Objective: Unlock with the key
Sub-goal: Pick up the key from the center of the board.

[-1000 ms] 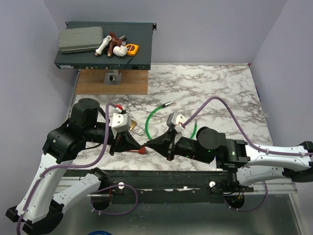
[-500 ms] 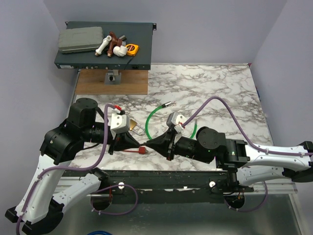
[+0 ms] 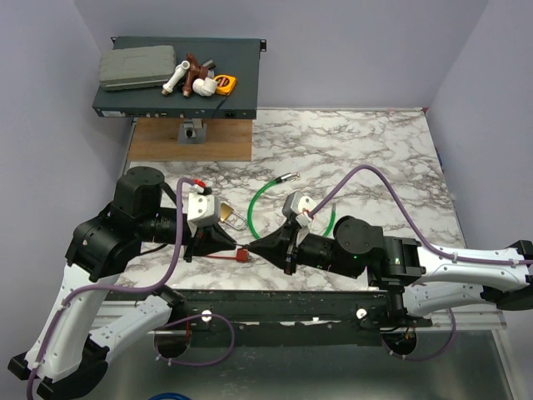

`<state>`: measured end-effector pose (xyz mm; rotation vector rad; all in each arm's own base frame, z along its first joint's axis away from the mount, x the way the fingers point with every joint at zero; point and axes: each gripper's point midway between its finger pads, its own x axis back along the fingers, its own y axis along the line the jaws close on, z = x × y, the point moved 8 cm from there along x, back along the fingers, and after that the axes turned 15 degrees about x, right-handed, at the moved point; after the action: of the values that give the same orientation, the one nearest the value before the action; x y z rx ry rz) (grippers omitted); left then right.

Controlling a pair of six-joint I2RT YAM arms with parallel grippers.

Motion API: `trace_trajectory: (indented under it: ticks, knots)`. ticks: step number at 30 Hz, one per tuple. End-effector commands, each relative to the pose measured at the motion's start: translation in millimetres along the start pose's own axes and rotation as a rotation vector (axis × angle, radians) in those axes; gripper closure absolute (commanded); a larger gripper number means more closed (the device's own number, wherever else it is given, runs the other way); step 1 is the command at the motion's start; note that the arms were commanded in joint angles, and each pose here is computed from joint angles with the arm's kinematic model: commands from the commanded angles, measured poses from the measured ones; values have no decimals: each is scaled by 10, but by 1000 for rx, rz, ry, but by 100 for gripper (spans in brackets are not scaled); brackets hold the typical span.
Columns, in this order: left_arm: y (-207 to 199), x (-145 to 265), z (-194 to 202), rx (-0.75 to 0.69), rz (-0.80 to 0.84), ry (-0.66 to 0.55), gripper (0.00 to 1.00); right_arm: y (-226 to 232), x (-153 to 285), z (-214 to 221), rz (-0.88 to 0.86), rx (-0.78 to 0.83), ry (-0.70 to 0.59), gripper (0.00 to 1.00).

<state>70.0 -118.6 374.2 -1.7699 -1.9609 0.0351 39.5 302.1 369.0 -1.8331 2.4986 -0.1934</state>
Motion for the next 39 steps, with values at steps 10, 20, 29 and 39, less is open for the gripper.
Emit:
trace_trajectory:
  ticks: [10, 20, 29, 39]
  knots:
    - [-77, 13, -82, 35, 66, -30, 100, 74, -47, 2, -55, -9, -1, 99]
    - [-88, 11, -72, 46, 75, -34, 100, 54, -11, -25, -43, -18, -23, 99]
    - [-86, 3, -74, 63, 80, -41, 88, 56, 2, -39, -43, -33, -44, 99]
    - [-135, 19, -48, 58, 118, -41, 84, 37, 17, -54, -26, -38, -58, 99]
